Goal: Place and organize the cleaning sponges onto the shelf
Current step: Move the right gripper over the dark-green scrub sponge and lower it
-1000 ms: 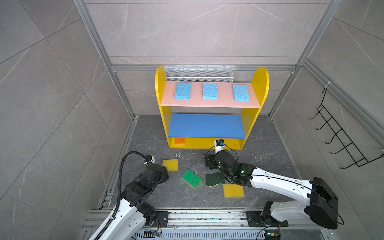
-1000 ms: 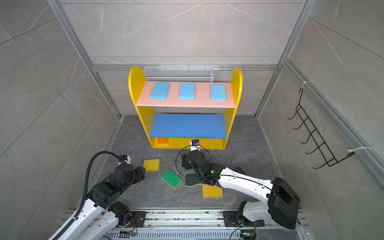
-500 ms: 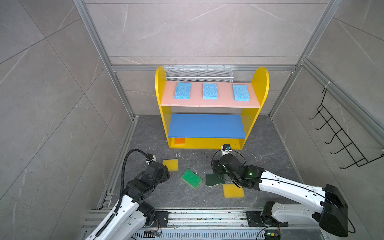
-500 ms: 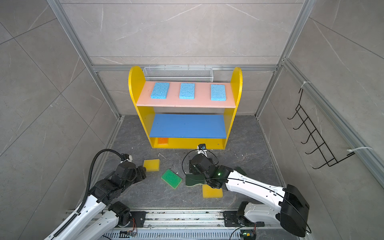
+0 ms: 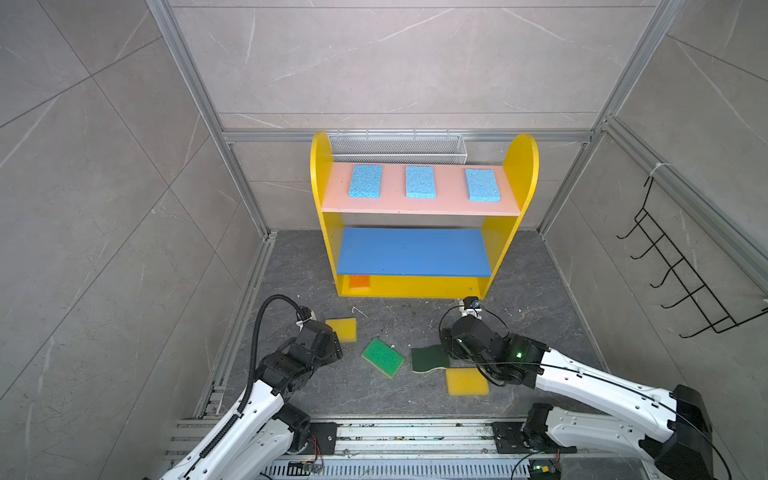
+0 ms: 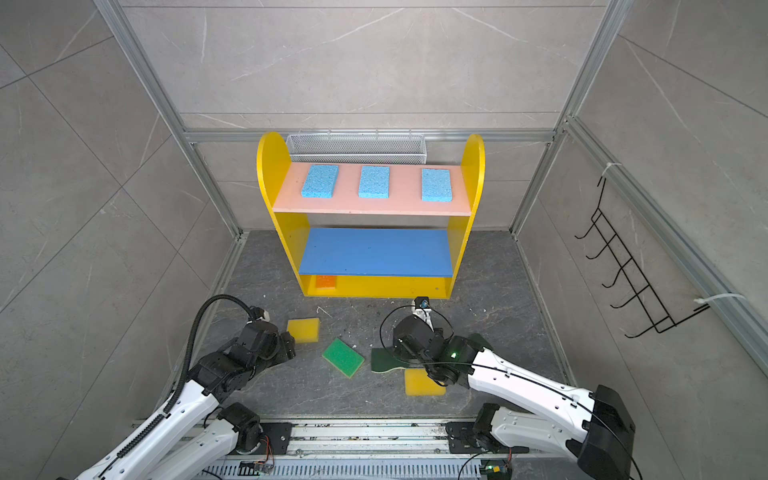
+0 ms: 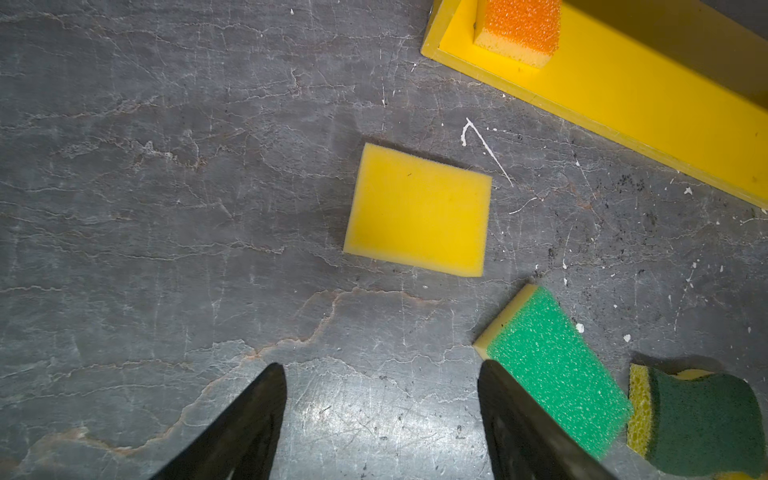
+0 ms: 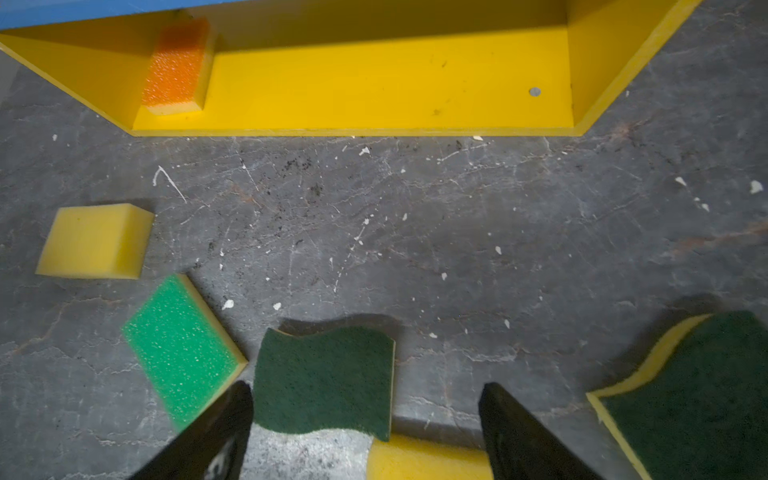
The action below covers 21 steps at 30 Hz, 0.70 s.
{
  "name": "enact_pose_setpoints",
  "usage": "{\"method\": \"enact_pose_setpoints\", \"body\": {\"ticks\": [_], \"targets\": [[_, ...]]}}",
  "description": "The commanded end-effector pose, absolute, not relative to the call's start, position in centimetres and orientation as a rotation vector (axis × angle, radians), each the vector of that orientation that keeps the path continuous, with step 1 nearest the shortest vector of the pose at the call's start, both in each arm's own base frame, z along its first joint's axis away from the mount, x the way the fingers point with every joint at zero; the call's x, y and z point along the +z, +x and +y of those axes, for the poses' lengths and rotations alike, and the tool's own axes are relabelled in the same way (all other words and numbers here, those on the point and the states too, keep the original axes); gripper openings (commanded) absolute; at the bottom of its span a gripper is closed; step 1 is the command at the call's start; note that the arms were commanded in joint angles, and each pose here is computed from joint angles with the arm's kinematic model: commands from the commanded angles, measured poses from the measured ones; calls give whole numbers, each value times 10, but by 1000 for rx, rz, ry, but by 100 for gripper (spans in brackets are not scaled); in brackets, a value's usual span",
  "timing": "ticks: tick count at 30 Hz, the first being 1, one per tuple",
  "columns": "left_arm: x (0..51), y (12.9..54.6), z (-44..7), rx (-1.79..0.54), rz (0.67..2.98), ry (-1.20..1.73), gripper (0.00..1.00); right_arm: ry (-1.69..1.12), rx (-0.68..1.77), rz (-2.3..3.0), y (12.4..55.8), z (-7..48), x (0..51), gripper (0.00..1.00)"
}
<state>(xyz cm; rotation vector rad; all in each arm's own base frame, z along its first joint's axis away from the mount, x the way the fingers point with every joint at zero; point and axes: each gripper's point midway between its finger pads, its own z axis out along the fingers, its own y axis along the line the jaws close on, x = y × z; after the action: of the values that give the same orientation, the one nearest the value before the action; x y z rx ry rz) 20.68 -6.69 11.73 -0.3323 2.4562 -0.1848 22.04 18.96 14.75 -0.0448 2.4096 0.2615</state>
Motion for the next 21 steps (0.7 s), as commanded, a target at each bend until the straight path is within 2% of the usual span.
{"method": "enact_pose_setpoints", "body": {"ticks": [1,9,15,21], "targets": [[128,212,-73,-217,2434,-302,76,6,176,2467,209,167,136,88],[122,213,-79,-232,2448,-283,77,111,141,2457,195,135,137,93],[116,214,-82,-222,2475,-262,77,124,8,2575,179,118,125,93],[114,213,-84,-222,2480,-251,78,157,37,2660,163,117,109,94]]}}
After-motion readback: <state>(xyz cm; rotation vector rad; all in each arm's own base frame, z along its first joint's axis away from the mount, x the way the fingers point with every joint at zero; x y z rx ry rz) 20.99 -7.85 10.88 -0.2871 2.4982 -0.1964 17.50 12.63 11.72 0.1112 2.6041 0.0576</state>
